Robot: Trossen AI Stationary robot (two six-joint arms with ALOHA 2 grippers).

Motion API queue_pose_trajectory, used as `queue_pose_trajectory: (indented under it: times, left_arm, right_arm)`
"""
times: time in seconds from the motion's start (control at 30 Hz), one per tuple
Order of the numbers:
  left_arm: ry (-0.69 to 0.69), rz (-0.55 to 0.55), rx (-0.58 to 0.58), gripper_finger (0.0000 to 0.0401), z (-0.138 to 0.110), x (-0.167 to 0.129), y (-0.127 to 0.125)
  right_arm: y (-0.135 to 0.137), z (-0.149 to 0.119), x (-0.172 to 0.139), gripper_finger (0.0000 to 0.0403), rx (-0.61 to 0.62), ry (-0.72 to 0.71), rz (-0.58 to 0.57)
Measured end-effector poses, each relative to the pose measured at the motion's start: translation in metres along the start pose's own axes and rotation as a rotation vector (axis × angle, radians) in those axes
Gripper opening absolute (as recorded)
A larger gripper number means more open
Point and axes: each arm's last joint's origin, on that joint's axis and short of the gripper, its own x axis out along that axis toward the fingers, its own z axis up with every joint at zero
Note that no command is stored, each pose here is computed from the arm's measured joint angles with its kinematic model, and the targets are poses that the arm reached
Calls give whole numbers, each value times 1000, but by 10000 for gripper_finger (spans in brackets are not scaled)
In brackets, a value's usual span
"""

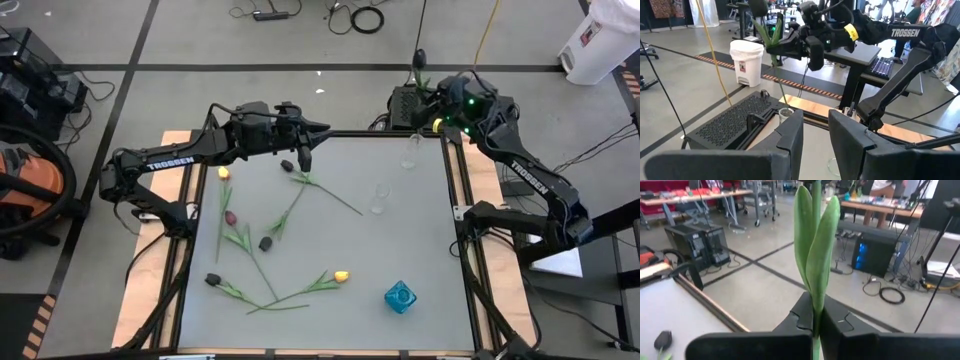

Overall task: Sort flowers into vase by color
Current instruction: Put the top left black tulip into the top transparent vase, then put the middle black tulip into the top transparent vase

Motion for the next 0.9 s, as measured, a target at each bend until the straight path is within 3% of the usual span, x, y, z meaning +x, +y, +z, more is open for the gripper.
queue_pose_trajectory:
  times: [0.2,0.6,0.9]
  left_arm:
    - [0,0,0,97,0,0,0]
    - [0,0,0,97,0,0,0]
    - [-4,-1,-1,97,0,0,0]
  right_arm:
    - [1,-6,0,8,-6,61,4]
    - [1,-2,-9,58,-51,39,9]
    - [3,-1,-13,126,-72,28,58]
